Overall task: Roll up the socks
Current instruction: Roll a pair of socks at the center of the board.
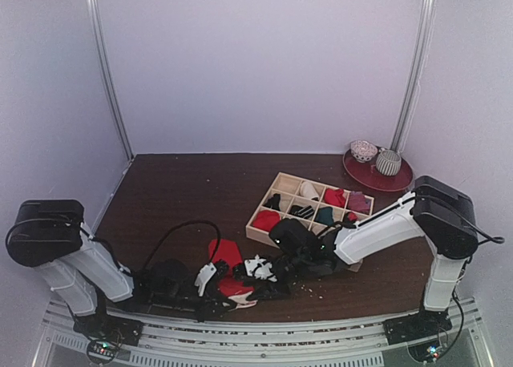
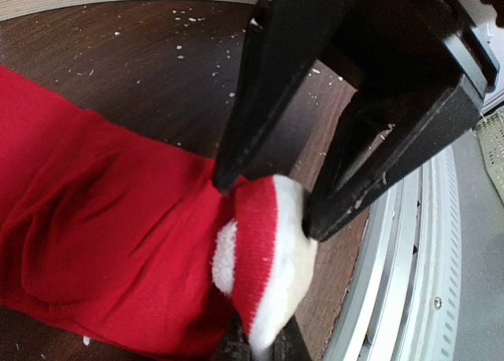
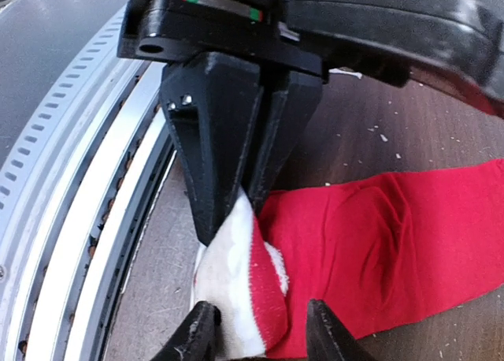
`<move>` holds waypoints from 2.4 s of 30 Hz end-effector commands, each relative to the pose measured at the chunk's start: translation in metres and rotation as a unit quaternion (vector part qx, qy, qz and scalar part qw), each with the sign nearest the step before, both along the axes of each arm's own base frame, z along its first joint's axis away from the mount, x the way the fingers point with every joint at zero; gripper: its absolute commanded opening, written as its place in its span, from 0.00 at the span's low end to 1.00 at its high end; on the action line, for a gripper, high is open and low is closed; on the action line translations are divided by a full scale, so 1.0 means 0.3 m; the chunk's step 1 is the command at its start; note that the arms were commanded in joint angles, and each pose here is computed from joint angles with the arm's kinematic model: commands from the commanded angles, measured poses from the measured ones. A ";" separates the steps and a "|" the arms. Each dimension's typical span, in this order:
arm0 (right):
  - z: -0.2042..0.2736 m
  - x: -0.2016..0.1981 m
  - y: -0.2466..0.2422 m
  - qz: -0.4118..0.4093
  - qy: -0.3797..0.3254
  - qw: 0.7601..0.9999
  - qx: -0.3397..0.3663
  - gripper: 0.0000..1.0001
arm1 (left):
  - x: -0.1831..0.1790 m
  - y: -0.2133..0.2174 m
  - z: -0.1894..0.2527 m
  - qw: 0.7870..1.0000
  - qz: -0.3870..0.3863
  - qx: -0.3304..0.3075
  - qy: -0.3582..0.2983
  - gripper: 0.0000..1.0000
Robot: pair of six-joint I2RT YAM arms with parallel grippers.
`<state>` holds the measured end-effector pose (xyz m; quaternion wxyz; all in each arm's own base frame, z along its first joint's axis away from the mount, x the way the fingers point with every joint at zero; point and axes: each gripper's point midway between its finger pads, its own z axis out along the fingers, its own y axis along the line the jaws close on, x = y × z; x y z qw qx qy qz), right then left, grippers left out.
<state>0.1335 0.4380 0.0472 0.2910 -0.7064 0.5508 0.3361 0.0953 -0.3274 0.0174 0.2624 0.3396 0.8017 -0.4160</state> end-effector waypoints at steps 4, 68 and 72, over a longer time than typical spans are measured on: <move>-0.033 -0.084 -0.006 0.048 0.031 0.998 -0.031 0.38 | -0.077 0.164 -0.204 0.990 -0.004 0.124 0.065 0.00; -0.191 -0.115 -0.044 -0.132 0.434 0.862 -0.225 0.21 | -0.053 -0.091 0.105 0.966 -0.131 -0.053 -0.217 0.25; -0.167 -0.113 -0.042 -0.127 0.429 0.868 -0.217 0.21 | -0.067 -0.076 0.061 0.972 -0.129 -0.051 -0.192 0.21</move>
